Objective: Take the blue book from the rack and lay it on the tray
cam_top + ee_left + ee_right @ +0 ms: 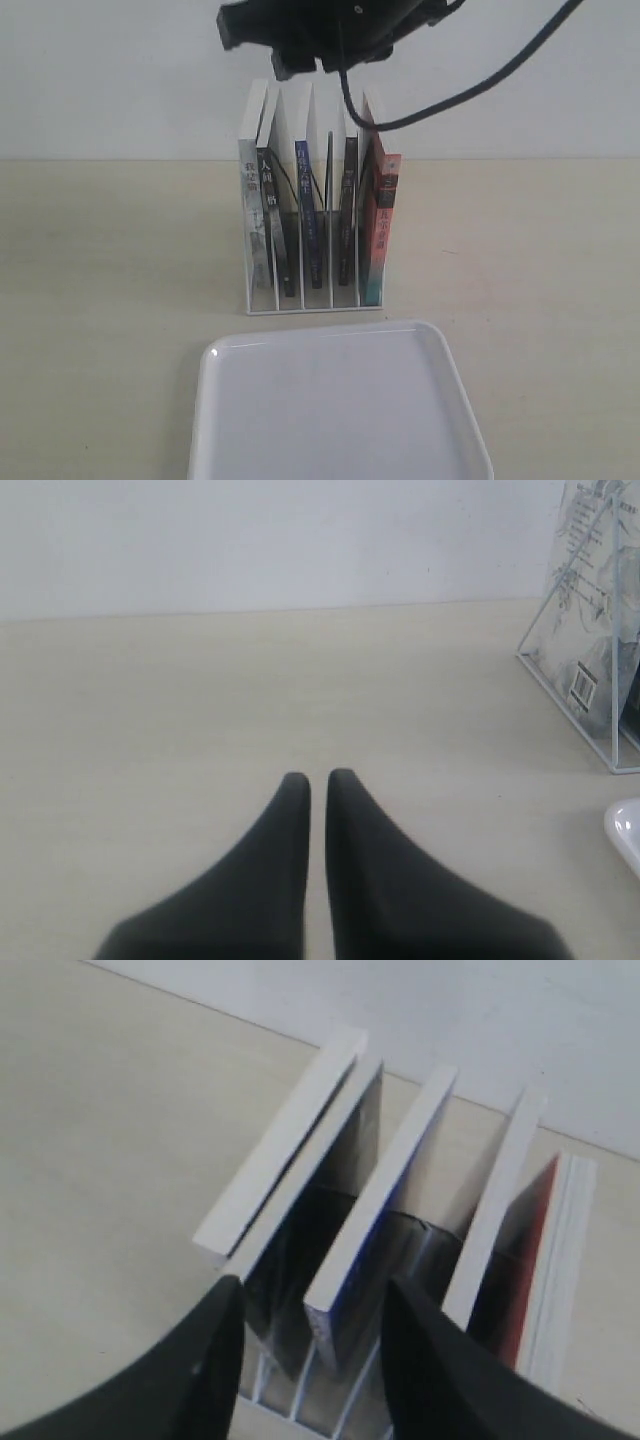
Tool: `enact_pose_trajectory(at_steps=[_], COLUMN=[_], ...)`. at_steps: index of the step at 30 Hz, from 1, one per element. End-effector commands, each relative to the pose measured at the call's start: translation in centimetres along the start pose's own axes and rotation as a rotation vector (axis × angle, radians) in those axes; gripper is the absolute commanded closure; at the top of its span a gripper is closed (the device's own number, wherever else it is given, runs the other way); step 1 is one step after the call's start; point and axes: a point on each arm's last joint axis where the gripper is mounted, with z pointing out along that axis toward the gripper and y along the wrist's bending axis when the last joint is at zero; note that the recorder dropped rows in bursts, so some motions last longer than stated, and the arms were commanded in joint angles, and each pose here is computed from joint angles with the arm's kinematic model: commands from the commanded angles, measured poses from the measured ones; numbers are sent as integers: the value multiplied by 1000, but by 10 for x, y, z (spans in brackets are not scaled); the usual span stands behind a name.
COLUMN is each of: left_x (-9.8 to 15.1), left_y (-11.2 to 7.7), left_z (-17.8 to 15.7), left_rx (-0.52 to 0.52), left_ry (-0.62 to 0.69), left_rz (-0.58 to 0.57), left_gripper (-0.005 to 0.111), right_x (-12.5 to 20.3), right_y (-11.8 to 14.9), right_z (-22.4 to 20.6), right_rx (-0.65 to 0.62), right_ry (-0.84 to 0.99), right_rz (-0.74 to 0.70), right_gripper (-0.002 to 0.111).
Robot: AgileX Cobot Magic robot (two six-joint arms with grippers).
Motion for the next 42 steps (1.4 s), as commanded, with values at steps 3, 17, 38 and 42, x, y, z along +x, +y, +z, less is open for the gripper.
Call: enact_pose_trajectory(at_steps=[3, 17, 38, 42], left_x=[1, 1, 1, 1], left_y=[0, 0, 0, 0], left_z=[0, 0, 0, 0], left_rx=[3, 3, 3, 3], left_ry=[-6, -6, -6, -6], left_rz=[-3, -3, -3, -3], left_gripper=[102, 102, 102, 102], right_x=[-2, 19, 25, 23], right_y=[-15, -33, -35, -35], right_z=[12, 71, 86, 85], right_rx=[137, 150, 181, 183], right_ry=[-36, 54, 60, 50], right_rz=[24, 110, 84, 117], right_gripper=[92, 65, 99, 99])
